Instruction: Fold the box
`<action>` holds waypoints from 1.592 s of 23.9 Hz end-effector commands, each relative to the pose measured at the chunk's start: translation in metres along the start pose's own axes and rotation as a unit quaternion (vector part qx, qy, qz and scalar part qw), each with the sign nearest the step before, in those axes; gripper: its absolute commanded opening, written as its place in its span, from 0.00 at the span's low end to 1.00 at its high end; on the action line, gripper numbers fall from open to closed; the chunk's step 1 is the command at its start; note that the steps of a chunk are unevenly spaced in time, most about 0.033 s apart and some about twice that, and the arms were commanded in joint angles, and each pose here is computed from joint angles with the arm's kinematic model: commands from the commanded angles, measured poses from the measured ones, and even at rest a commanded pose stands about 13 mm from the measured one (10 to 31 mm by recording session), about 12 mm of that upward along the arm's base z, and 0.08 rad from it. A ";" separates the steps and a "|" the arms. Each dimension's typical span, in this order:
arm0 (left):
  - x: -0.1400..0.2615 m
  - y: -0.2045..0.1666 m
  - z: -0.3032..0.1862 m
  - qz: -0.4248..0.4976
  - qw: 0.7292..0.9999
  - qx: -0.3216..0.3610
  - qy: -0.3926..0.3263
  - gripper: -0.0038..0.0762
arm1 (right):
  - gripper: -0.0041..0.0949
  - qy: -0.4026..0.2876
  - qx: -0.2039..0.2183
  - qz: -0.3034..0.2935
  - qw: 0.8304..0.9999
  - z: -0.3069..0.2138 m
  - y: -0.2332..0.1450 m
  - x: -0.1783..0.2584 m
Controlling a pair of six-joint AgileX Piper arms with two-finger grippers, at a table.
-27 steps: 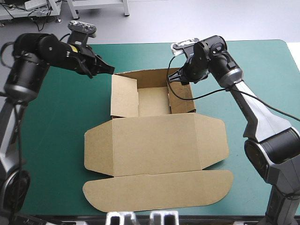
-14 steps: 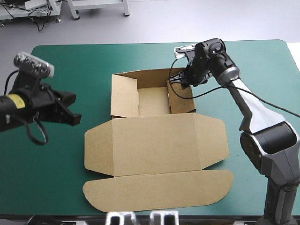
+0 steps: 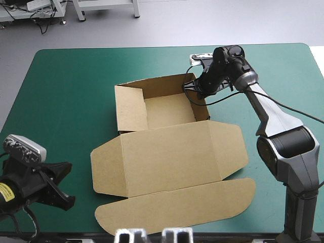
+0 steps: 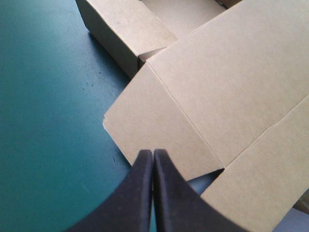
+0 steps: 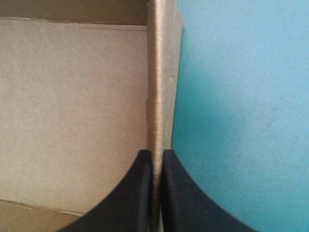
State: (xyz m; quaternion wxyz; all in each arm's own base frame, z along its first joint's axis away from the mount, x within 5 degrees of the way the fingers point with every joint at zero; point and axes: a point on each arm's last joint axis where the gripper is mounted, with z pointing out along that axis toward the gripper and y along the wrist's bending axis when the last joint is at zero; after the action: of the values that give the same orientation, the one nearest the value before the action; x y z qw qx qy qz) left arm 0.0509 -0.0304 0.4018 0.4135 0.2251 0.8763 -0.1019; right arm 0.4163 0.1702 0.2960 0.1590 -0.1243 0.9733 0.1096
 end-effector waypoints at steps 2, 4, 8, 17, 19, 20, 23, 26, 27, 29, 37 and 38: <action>0.024 0.000 0.003 -0.029 0.999 -0.014 0.025 0.04 | 0.02 -0.071 0.047 -0.013 0.996 -0.071 -0.021 0.001; 0.035 0.006 0.003 -0.033 0.997 -0.056 0.033 0.04 | 0.02 -0.093 0.079 0.002 0.993 -0.098 -0.052 0.006; 0.045 0.014 -0.006 -0.030 0.993 -0.116 0.023 0.04 | 0.02 -0.082 0.148 0.077 0.983 -0.122 -0.129 0.034; 0.050 0.013 -0.012 -0.028 0.992 -0.124 0.009 0.04 | 0.03 0.003 0.215 0.208 0.954 -0.120 -0.268 0.117; 0.050 0.015 -0.013 -0.025 0.991 -0.135 0.010 0.04 | 0.09 0.014 0.238 0.180 0.954 -0.122 -0.272 0.119; 0.050 0.015 -0.013 -0.024 0.990 -0.138 0.011 0.04 | 0.14 0.014 0.242 0.180 0.953 -0.121 -0.273 0.118; 0.051 0.016 -0.014 -0.022 0.989 -0.145 0.012 0.04 | 0.32 0.023 0.243 0.202 0.948 -0.115 -0.276 0.119; 0.051 0.017 -0.014 -0.021 0.989 -0.148 0.012 0.04 | 0.46 0.047 0.234 0.208 0.949 -0.107 -0.278 0.121; 0.051 0.017 -0.014 -0.021 0.989 -0.148 0.012 0.04 | 0.47 0.053 0.231 0.209 0.949 -0.105 -0.278 0.122; 0.051 0.017 -0.014 -0.021 0.989 -0.148 0.012 0.04 | 0.47 0.047 0.232 0.209 0.949 -0.109 -0.277 0.121; 0.050 0.015 -0.013 -0.017 0.990 -0.138 0.012 0.04 | 0.46 -0.074 0.205 0.211 0.953 -0.177 -0.234 0.119; 0.050 0.015 -0.013 -0.017 0.990 -0.138 0.012 0.04 | 0.46 -0.091 0.200 0.210 0.953 -0.187 -0.227 0.121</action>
State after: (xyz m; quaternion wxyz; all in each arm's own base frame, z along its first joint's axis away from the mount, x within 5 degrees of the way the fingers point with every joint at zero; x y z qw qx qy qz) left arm 0.0229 0.0039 0.3688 0.4400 0.1485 0.8854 0.0203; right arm 0.3409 -0.1280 0.3382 0.1727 0.1237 0.9756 -0.0551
